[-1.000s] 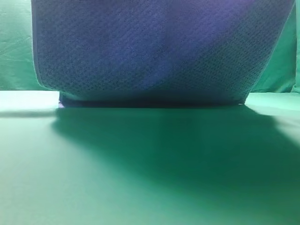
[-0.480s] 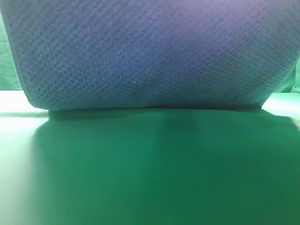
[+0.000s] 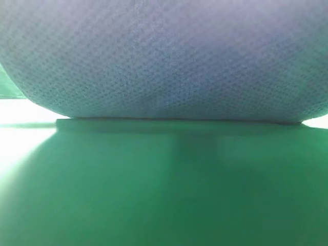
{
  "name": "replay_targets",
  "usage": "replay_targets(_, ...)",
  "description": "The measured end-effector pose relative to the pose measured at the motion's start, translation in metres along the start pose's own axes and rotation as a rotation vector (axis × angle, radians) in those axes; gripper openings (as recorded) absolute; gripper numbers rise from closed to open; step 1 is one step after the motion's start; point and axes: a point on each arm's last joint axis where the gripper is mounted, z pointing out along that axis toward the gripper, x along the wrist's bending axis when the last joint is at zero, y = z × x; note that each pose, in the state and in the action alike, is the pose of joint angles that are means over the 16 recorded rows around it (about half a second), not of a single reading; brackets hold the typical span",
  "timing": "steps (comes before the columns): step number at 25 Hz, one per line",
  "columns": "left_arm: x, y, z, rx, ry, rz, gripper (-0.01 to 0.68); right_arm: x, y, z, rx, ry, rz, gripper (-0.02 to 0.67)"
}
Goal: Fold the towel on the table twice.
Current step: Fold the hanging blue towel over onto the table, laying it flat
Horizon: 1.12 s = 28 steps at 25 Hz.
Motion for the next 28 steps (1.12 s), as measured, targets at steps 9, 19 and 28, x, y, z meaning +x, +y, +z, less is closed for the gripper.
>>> replay_targets(9,0.009,-0.035,0.013,0.063,-0.020,-0.060,0.000,0.003,-0.028,0.004,0.044,0.039,0.031,0.000)
replay_targets(19,0.019,-0.031,0.033,0.013,0.005,-0.104,0.000,-0.003,-0.018,0.027,0.010,0.020,0.051,0.000)
replay_targets(28,0.032,0.004,0.071,-0.035,0.053,-0.115,0.000,-0.017,0.024,0.071,-0.028,-0.036,0.039,0.000)
